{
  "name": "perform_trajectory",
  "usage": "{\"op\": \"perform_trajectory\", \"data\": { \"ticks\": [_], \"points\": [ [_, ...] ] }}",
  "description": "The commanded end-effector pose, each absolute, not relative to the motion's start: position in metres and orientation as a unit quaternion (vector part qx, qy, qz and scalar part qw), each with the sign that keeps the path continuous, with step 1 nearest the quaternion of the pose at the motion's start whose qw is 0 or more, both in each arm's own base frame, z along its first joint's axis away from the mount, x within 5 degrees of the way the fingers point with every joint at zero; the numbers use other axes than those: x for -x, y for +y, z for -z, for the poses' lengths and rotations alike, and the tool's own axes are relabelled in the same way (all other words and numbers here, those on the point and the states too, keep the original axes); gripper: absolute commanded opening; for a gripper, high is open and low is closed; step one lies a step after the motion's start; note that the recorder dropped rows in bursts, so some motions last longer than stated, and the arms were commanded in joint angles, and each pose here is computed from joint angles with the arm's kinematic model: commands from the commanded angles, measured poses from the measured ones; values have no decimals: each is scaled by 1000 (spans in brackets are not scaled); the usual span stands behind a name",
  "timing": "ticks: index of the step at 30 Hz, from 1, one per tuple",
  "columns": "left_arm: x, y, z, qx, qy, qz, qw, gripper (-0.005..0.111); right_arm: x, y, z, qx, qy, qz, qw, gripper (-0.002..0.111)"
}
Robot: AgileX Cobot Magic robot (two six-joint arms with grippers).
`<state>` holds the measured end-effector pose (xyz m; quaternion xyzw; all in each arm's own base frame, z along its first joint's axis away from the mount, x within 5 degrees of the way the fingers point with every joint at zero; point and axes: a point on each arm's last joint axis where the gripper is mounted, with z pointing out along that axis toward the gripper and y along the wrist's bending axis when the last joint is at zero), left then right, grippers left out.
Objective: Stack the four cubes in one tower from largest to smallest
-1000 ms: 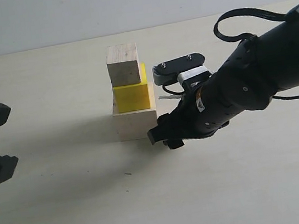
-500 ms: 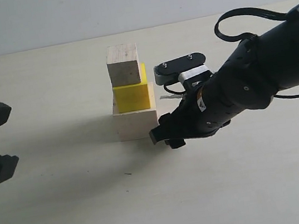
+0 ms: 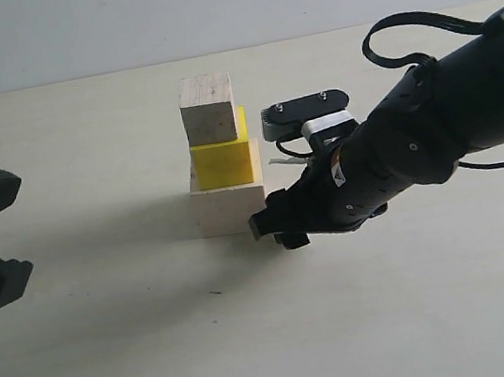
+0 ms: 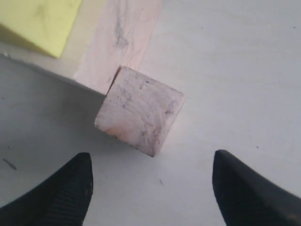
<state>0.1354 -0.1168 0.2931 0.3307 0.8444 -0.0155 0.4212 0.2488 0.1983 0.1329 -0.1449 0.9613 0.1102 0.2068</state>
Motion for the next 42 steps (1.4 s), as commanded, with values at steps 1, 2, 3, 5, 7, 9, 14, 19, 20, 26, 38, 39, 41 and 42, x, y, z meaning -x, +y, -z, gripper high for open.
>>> {"op": "perform_trajectory", "data": {
  "ticks": [1, 2, 3, 5, 7, 9, 14, 19, 20, 26, 38, 39, 41, 42],
  "points": [
    [-135, -117, -294, -334, 840, 16, 427, 0, -250, 197, -135, 200, 952, -95, 212, 68],
    [-135, -117, -294, -334, 840, 16, 427, 0, -249, 196, -134, 212, 950, -90, 209, 68],
    [-135, -117, -294, -335, 840, 16, 428, 0, -249, 196, -134, 225, 948, -86, 209, 68],
    [-135, -117, -294, -335, 840, 16, 428, 0, -250, 197, -135, 240, 944, -83, 212, 68],
    [-135, -117, -294, -335, 840, 16, 428, 0, -252, 198, -139, 249, 943, -76, 206, 68],
    [-135, -117, -294, -335, 840, 16, 428, 0, -255, 200, -145, 253, 946, -66, 192, 67],
    [-135, -117, -294, -335, 840, 16, 428, 0, -259, 201, -171, 252, 954, -41, 159, 61],
    [-135, -116, -294, -334, 840, 14, 427, 0, -257, 196, -205, 262, 953, -25, 152, 60],
    [-135, -117, -294, -334, 841, 15, 426, 0, -254, 194, -210, 269, 951, -21, 149, 60],
    [-135, -116, -293, -332, 843, 16, 423, 0, -241, 175, -232, 319, 939, 38, 124, 26],
    [-133, -115, -291, -324, 853, 16, 408, 0, -244, 173, -245, 367, 918, 52, 143, 0],
    [-133, -115, -292, -321, 855, 20, 408, 0, -245, 175, -249, 378, 912, 53, 147, 0],
    [-133, -115, -292, -321, 856, 19, 405, 0, -249, 176, -258, 401, 902, 58, 149, 0],
    [-133, -115, -291, -321, 857, 17, 403, 0, -251, 177, -262, 409, 898, 65, 147, 0]
  ]
}}
